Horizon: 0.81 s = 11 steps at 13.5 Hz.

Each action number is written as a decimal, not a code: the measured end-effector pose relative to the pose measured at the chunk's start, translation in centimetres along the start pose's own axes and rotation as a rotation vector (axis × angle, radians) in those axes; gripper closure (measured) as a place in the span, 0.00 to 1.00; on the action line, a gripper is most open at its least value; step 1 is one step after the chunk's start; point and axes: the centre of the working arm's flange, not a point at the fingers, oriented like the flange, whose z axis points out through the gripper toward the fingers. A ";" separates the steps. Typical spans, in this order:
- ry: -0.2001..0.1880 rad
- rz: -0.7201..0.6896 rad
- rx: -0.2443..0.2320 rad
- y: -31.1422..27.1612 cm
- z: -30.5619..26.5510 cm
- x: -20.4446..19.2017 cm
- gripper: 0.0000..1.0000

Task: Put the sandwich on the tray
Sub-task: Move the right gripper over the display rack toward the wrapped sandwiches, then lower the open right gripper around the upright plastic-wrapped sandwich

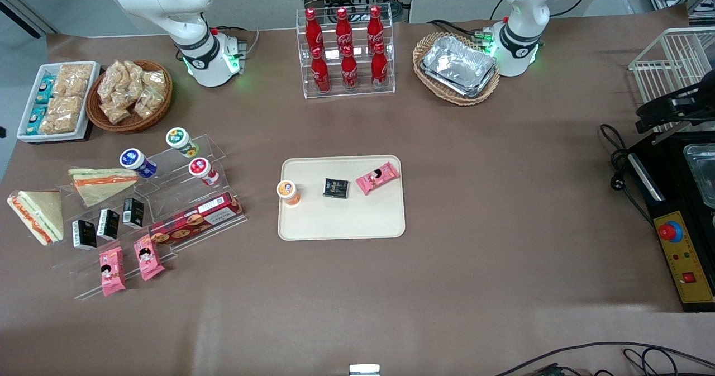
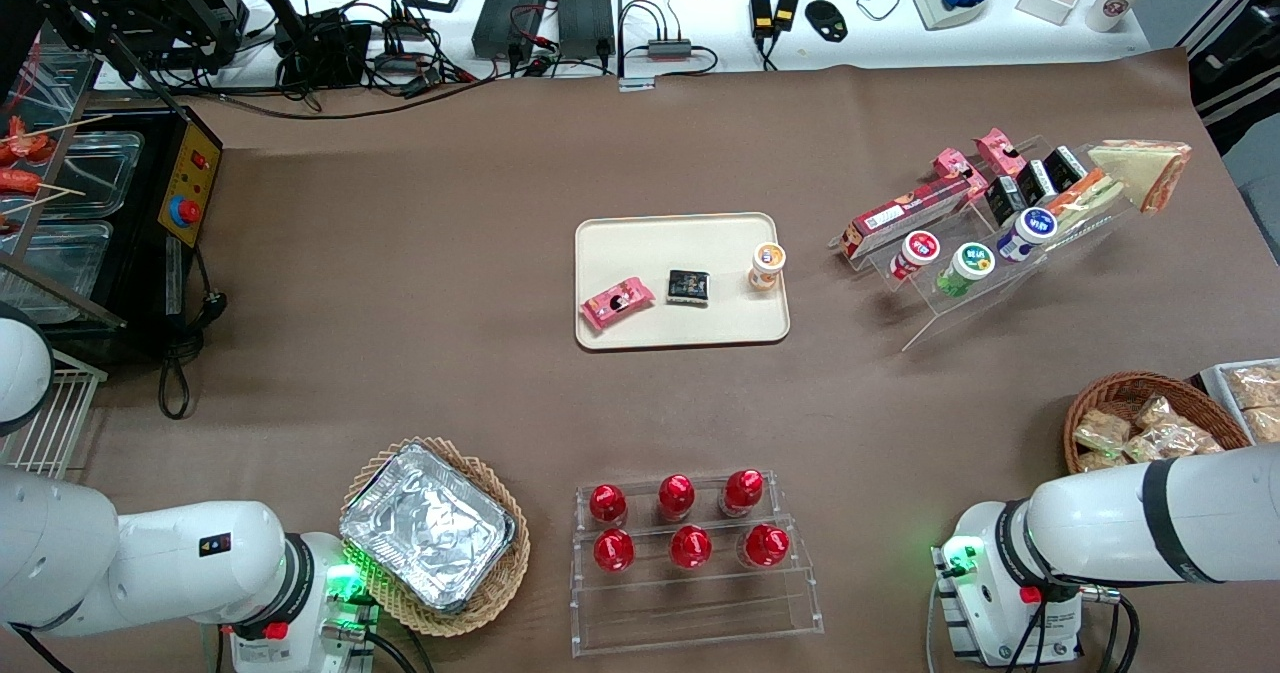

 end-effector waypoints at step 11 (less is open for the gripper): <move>-0.028 -0.042 0.067 7.9 11.6 0.4 0.00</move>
